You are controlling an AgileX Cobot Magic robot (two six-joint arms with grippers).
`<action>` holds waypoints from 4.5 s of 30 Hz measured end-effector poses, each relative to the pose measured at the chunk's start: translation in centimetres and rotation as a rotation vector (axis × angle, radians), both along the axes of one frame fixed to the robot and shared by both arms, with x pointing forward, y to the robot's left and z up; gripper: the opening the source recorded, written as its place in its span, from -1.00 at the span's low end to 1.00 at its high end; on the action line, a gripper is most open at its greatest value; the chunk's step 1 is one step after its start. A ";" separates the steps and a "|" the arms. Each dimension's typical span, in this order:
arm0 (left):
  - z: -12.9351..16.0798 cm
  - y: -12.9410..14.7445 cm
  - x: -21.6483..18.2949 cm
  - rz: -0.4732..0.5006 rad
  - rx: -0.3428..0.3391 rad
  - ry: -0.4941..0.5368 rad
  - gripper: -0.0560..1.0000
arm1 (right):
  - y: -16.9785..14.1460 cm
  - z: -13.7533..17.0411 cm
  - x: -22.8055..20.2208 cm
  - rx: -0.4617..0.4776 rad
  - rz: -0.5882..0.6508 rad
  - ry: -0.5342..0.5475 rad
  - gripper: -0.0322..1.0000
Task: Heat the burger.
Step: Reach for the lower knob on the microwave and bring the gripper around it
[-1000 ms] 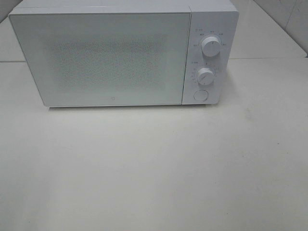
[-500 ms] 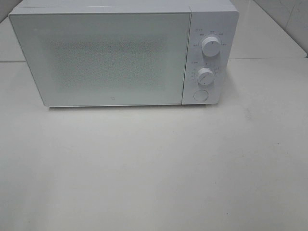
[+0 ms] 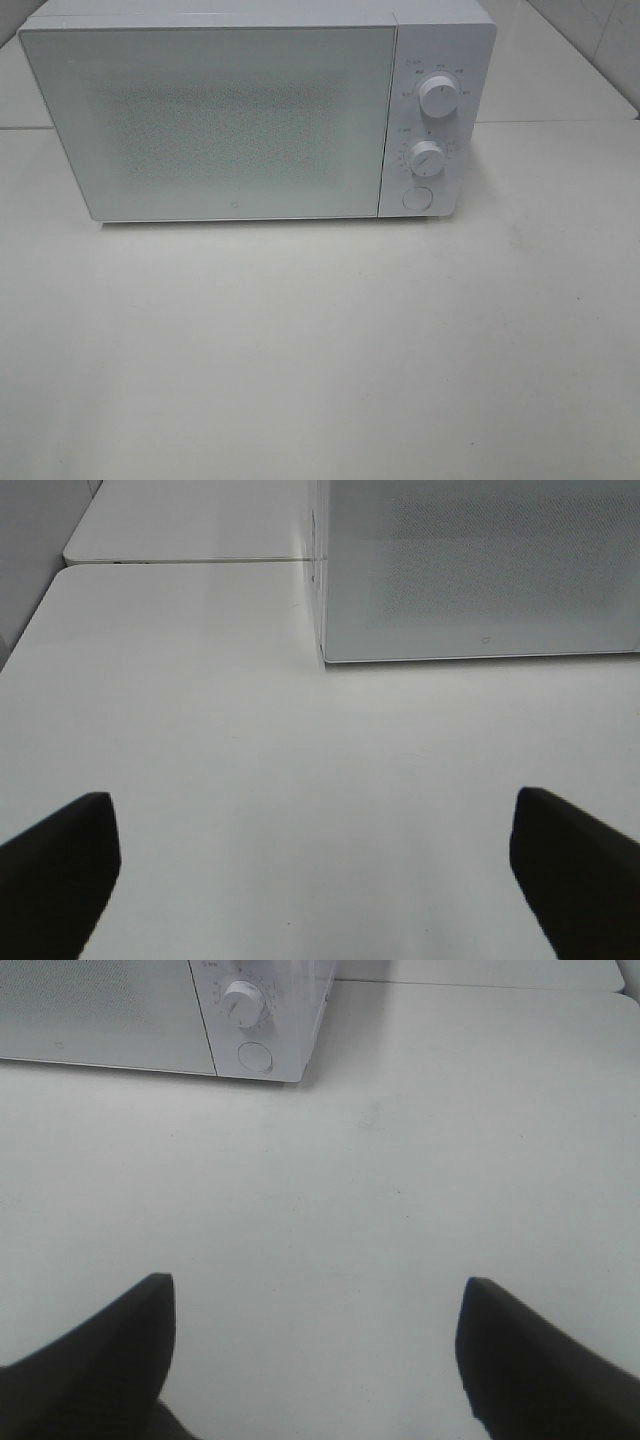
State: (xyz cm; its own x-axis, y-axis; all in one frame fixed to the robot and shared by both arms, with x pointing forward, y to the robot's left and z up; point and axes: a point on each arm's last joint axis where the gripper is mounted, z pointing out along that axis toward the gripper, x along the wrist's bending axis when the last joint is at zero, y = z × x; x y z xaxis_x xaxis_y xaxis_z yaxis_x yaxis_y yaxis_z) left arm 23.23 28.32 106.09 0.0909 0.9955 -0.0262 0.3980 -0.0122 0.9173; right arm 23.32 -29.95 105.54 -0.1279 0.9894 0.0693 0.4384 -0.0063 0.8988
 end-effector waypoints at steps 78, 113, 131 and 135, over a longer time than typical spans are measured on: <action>0.0 0.0 0.0 0.000 0.000 0.000 0.97 | 3.5 -3.5 21.8 -0.037 0.016 -0.302 0.52; 0.0 0.0 0.0 0.000 0.000 0.000 0.97 | 11.5 -11.3 21.0 -0.095 -0.196 -0.322 0.52; 0.0 0.0 0.0 0.000 0.000 0.000 0.97 | 14.9 -11.7 22.8 -0.082 -0.183 -0.327 0.52; 0.0 0.0 0.0 0.000 0.000 0.000 0.97 | 15.0 -11.8 23.2 -0.083 -0.181 -0.332 0.52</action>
